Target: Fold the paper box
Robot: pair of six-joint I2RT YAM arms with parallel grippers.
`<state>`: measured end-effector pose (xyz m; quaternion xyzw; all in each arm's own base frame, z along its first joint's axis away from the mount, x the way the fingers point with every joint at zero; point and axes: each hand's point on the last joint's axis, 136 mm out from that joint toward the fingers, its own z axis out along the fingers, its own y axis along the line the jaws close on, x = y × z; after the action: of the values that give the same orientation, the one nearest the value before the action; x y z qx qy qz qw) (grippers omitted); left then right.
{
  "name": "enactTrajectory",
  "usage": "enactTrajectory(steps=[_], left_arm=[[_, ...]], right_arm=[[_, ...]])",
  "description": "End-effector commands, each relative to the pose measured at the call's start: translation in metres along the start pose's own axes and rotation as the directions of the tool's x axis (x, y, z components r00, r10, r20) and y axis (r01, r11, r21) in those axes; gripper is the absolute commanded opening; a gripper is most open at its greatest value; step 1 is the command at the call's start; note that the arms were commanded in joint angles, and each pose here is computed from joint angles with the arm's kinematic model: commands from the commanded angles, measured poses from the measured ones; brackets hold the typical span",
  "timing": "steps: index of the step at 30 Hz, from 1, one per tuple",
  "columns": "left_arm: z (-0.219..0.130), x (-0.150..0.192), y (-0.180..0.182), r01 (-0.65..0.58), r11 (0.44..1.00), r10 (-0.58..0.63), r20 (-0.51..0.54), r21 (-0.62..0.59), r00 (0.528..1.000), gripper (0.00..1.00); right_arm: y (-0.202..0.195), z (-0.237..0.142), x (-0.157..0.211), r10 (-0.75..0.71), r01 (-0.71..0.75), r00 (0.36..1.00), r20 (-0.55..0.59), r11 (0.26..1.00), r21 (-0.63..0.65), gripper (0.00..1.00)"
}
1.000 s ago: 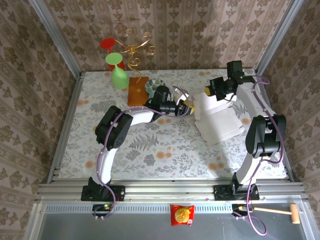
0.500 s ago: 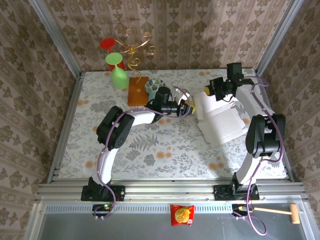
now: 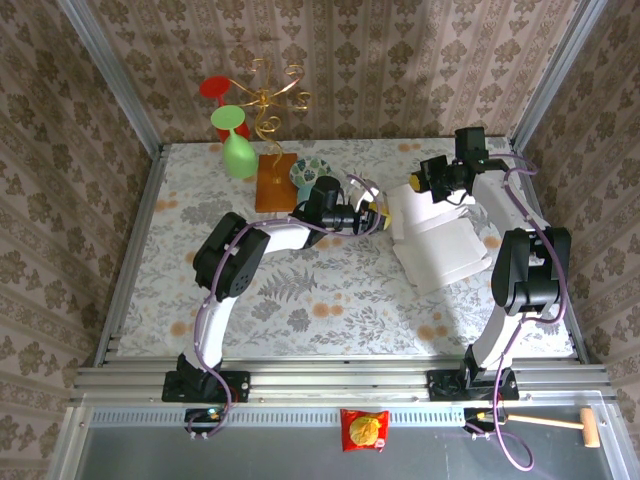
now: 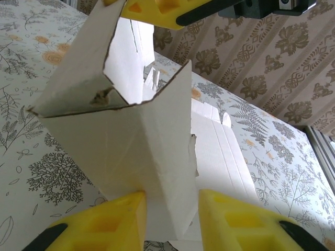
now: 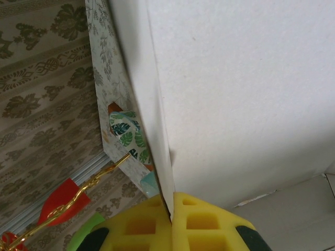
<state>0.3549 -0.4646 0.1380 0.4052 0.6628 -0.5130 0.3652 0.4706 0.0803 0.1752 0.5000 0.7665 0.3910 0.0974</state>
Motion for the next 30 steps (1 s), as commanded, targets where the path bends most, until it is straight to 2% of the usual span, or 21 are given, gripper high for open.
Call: enactTrajectory(steps=[1, 19, 30], left_arm=[[0.001, -0.007, -0.017, -0.021, 0.999, 0.020, 0.018, 0.048, 1.000, 0.32], [0.003, -0.012, -0.010, -0.017, 1.000, 0.017, 0.043, -0.003, 0.999, 0.33], [0.001, -0.008, -0.013, -0.013, 1.000, 0.013, 0.035, -0.002, 0.999, 0.37]], right_arm=[[-0.003, 0.008, 0.004, -0.014, 0.013, 0.999, -0.048, 1.000, -0.009, 0.00], [0.001, 0.017, -0.002, -0.016, 0.015, 0.999, -0.049, 0.999, -0.035, 0.00], [0.003, 0.021, -0.004, -0.021, 0.018, 0.998, -0.051, 0.999, -0.051, 0.00]])
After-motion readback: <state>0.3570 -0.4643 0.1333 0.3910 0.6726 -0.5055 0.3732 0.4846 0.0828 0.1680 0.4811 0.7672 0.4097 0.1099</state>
